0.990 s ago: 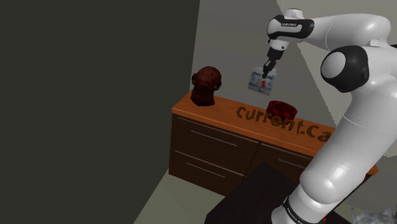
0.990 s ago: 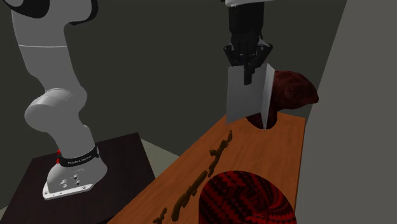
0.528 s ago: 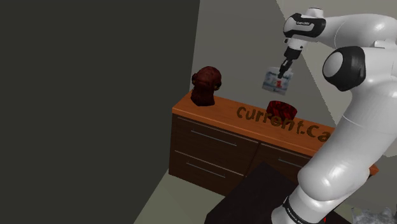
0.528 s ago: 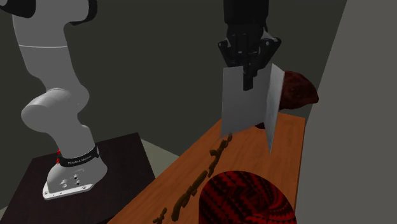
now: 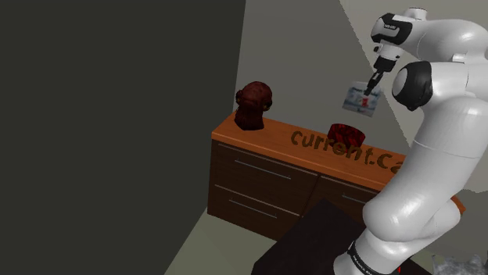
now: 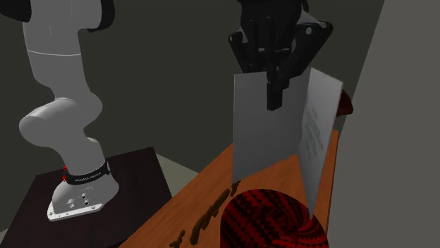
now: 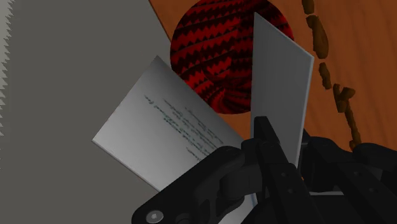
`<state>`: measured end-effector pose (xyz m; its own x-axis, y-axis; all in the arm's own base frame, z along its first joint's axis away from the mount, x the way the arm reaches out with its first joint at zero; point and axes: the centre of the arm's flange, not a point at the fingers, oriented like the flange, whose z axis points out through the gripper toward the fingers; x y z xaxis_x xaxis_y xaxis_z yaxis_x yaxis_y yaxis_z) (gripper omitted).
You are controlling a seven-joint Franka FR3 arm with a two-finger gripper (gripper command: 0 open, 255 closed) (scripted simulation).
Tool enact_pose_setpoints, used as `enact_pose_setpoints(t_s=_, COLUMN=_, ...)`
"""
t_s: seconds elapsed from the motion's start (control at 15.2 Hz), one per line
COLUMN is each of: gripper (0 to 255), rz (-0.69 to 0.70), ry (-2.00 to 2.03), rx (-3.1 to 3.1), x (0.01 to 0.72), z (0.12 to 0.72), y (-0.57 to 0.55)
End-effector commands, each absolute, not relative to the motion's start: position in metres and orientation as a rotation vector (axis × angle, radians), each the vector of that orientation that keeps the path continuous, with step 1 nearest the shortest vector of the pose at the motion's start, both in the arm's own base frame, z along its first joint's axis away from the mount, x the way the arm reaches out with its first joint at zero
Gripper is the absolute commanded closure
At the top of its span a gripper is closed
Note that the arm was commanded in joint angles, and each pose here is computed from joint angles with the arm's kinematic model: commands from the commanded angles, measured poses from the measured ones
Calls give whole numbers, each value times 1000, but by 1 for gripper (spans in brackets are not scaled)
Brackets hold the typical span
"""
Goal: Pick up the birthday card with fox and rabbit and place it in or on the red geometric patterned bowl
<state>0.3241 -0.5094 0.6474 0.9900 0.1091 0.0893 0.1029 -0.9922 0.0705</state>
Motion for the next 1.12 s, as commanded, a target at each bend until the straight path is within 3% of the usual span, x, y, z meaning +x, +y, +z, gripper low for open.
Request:
enact_pose_setpoints(t_s=0.0, gripper=255, rz=144, ry=167, rx=3067, x=312, z=645, y=-522)
enact_pose_setpoints(t_s=1.06, gripper=255, rz=144, ry=167, rx=3067, x=312, z=560, y=-522)
